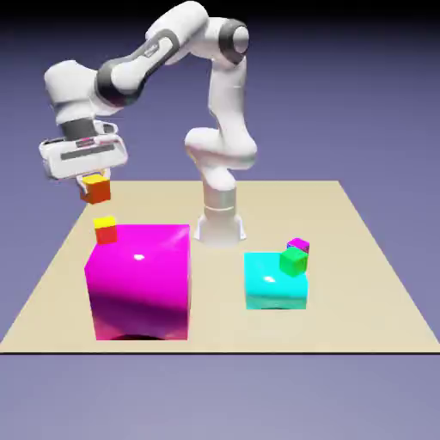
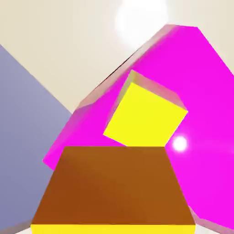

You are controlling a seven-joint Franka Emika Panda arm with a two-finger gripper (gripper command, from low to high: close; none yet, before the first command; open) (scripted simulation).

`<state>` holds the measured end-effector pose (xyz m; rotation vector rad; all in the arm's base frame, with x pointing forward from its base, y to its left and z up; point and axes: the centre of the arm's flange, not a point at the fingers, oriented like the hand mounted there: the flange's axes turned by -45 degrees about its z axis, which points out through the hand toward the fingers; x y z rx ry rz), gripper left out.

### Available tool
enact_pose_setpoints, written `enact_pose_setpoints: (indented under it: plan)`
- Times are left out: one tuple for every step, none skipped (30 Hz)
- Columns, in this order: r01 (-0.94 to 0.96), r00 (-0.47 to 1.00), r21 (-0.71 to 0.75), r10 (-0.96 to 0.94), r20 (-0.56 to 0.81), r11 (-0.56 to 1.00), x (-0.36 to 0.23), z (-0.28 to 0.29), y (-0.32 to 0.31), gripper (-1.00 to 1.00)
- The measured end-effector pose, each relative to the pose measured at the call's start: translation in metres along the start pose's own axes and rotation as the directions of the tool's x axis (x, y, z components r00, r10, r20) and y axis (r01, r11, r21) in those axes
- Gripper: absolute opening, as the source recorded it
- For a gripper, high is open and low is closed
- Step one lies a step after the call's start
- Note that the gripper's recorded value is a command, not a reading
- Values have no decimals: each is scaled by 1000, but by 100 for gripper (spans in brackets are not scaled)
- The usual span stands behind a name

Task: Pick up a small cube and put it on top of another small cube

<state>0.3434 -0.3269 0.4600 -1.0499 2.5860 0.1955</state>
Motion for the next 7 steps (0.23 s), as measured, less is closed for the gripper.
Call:
enact_pose_setpoints:
  plan:
    - [1, 1000, 0, -1, 2, 1000, 1, 17, -1, -100]
    - [1, 1000, 0, -1, 2, 1000, 3, 35, -2, -100]
    - [1, 1000, 0, -1, 2, 1000, 5, 52, -1, -100]
    - [0, 1000, 0, 0, 0, 1000, 7, 69, 0, 100]
    - [0, 1000, -1, 0, 0, 1000, 7, 69, 0, 100]
    - [0, 1000, -1, 0, 0, 1000, 7, 69, 0, 100]
    - [1, 1000, -1, -1, 1, 1000, 5, 52, -1, 100]
